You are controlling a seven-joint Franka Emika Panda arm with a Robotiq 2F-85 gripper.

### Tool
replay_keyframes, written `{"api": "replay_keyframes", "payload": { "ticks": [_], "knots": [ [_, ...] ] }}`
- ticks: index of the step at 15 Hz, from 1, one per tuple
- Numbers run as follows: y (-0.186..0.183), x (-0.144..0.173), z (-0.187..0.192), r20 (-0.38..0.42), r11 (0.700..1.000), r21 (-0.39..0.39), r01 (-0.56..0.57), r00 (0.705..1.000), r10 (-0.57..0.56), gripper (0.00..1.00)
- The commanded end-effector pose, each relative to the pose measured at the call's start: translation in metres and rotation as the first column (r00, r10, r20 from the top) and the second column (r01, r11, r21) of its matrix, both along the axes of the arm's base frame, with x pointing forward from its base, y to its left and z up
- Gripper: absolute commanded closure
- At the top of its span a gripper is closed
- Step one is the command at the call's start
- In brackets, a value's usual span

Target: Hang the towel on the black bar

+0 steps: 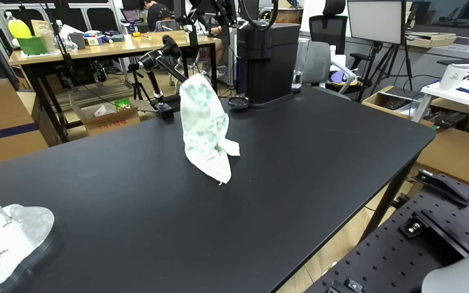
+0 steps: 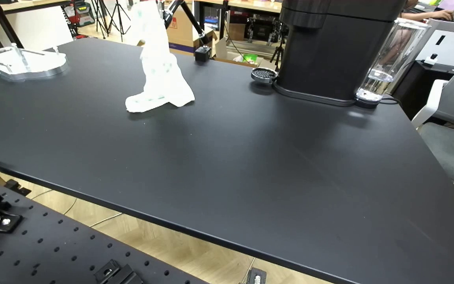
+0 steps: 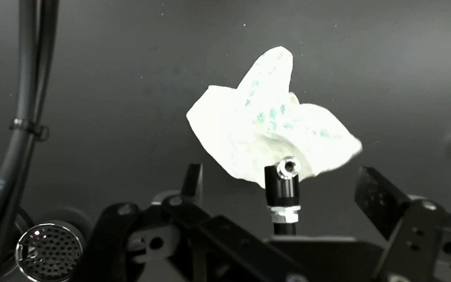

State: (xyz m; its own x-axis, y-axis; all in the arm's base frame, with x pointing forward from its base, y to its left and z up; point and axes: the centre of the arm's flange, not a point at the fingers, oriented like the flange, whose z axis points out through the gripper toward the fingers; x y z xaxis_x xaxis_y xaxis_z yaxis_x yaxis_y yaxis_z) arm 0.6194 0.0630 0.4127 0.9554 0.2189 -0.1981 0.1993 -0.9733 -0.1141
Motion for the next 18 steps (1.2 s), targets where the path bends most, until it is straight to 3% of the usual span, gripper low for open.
{"api": "replay_keyframes", "payload": {
  "ticks": [1,5,9,12,15,18],
  "knots": [
    [-0.01,-0.012,0.007,0.02,1.0,-0.018,0.017,1.0,-0.016,0.0],
    [-0.01,-0.042,0.0,-0.015,1.0,-0.023,-0.019,1.0,0.018,0.0],
    [0.003,-0.097,-0.019,-0.011,0.992,-0.055,-0.117,0.993,0.117,0.0],
    [0.014,-0.127,-0.034,0.101,0.976,-0.161,-0.149,0.981,0.167,0.0],
    [0.021,-0.15,-0.059,0.234,0.959,-0.242,-0.146,0.951,0.203,0.0],
    [0.024,-0.171,-0.092,0.346,0.98,-0.2,-0.02,0.934,0.09,0.0]
  ]
}}
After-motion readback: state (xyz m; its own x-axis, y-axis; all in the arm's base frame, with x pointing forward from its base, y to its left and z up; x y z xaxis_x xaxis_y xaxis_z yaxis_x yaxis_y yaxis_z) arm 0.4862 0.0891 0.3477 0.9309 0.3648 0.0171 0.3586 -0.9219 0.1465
